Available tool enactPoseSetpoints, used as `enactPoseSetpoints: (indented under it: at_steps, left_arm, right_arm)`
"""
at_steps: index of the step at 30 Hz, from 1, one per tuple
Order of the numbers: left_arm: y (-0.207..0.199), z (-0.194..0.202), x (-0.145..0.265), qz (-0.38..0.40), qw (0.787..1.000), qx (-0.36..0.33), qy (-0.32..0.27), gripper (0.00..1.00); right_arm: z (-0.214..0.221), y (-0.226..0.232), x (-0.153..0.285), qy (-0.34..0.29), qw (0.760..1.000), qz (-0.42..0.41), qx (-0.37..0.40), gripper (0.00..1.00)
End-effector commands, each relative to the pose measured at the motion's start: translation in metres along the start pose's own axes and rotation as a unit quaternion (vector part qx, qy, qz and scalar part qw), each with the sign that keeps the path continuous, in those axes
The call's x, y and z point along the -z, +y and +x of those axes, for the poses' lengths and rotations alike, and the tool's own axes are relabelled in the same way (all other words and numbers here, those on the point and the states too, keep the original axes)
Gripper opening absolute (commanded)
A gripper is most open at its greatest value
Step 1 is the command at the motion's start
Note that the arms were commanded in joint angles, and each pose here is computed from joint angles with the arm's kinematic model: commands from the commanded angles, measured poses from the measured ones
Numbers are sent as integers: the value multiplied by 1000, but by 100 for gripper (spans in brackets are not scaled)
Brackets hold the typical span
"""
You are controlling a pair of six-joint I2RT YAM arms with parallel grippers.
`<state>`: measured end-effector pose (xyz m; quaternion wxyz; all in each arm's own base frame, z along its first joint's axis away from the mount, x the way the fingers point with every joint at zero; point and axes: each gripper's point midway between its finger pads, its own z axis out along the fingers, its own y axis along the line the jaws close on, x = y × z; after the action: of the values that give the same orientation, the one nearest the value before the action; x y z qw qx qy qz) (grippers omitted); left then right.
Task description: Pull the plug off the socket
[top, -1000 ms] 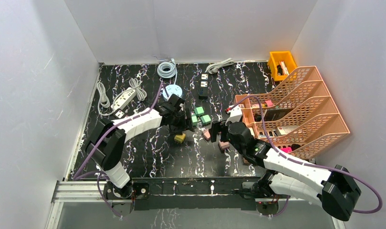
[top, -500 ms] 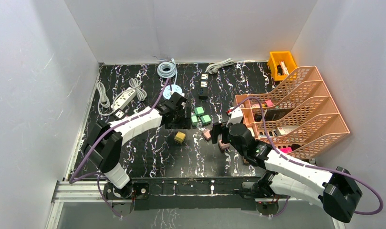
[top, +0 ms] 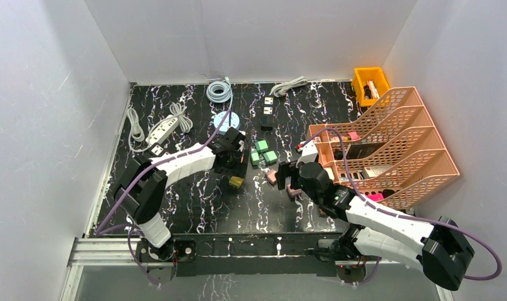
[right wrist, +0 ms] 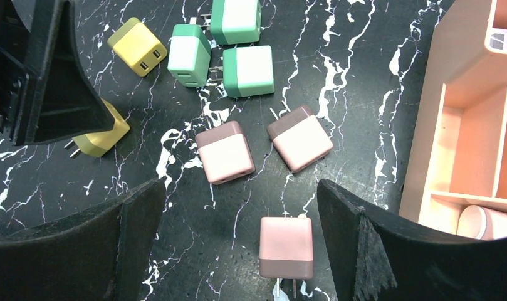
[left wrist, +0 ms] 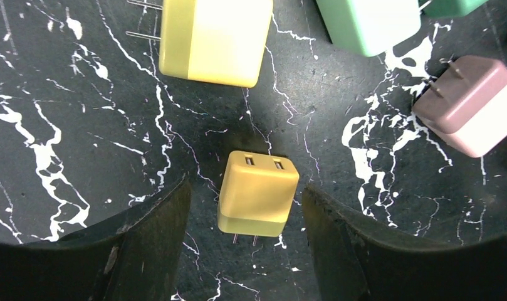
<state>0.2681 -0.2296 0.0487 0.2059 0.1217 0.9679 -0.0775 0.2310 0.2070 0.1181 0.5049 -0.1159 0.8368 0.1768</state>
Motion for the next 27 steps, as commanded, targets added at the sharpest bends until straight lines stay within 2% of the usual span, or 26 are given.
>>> enactPoseSetpoints:
  at_steps: [1, 7, 11, 14, 17, 22, 27]
  left_arm:
    - [-7, 8, -8, 22, 1000, -17, 15, 63]
    - [-10, 17, -20, 32, 999, -14, 28, 62]
    - [-4, 22, -25, 16, 999, -10, 31, 50]
    - [14, 23, -25, -32, 999, -9, 31, 41]
    - [38, 27, -20, -95, 995, -15, 38, 37]
    - [75, 26, -1, -146, 989, -11, 34, 36]
    - [97, 14, 15, -154, 988, 20, 20, 37]
  right_arm:
    - [-16, 6, -2, -26, 1000, -10, -10, 98]
    - [-16, 6, -2, -24, 1000, -10, -9, 98]
    - [-15, 7, -4, -23, 1000, -12, -7, 98]
    - [-15, 9, -5, -22, 1000, -14, -7, 98]
    - [-15, 9, -6, -22, 1000, -14, -4, 98]
    - [-15, 9, -7, -22, 1000, -16, -3, 98]
    - [-13, 11, -9, -20, 1000, -23, -2, 99]
